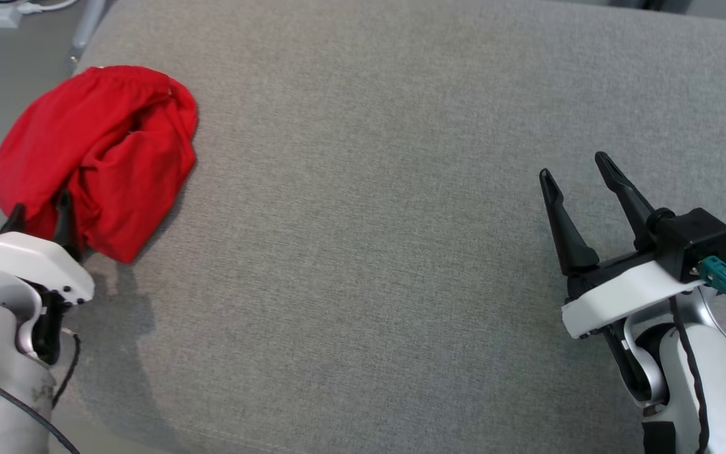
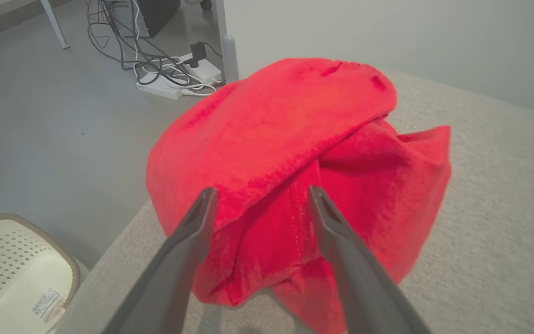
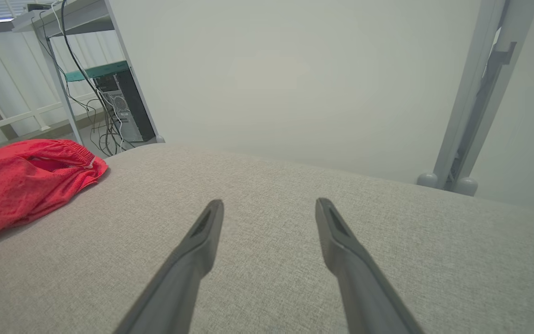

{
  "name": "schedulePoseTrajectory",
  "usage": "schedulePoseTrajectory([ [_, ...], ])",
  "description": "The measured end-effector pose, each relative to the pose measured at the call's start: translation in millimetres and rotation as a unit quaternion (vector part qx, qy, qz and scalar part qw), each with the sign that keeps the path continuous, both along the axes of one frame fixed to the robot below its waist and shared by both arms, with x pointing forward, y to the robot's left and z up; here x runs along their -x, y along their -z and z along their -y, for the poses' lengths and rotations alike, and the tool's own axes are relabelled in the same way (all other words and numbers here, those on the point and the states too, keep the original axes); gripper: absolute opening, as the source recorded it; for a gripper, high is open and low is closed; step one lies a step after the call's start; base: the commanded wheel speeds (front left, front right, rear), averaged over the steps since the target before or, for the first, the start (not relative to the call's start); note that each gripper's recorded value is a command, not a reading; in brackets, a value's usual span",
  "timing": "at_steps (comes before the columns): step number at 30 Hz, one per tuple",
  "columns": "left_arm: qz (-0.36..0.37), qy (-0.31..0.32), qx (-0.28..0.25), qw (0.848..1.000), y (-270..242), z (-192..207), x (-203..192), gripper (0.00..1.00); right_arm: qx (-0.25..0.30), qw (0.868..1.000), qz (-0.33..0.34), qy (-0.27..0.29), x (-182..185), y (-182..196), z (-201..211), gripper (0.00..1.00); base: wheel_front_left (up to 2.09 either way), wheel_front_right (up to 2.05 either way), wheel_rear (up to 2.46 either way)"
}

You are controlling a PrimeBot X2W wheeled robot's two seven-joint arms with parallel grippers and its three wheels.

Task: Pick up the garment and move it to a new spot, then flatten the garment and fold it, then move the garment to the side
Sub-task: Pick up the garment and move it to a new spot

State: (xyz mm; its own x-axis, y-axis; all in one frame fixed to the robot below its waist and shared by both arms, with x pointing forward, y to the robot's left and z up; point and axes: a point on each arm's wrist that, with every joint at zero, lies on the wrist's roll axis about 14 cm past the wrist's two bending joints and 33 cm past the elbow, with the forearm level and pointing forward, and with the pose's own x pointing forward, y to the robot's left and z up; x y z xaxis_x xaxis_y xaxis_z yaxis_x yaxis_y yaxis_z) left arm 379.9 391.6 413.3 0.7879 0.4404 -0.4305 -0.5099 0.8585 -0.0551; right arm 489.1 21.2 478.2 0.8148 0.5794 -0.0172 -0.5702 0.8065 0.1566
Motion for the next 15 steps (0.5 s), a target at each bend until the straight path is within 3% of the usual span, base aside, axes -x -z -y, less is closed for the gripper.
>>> schedulePoseTrajectory([
  [7,-0.045,-0.008,-0.017,0.999,24.6,-18.1,-10.0,1.00,0.009,1.000,-0.018,0.008,-12.0,21.9,8.4,1.00,0.00,0.00,0.00],
  [8,-0.049,-0.007,-0.016,0.999,26.7,-19.2,-11.3,0.57,0.010,1.000,-0.020,0.008,-12.9,24.1,8.6,1.00,0.00,0.00,0.00],
  [9,-0.050,-0.008,-0.018,0.999,28.0,-20.2,-12.5,0.57,0.010,1.000,-0.021,0.008,-13.8,25.7,8.6,1.00,0.00,0.00,0.00],
  [11,-0.050,-0.009,-0.026,0.998,28.1,-24.0,-14.4,0.00,0.010,1.000,-0.023,0.008,-15.6,27.4,8.9,1.00,0.00,0.00,0.00],
  [15,-0.030,-0.006,-0.045,0.999,17.6,-28.7,-22.2,0.00,0.011,1.000,-0.022,0.010,-16.3,26.1,10.3,1.00,0.00,0.00,0.00],
])
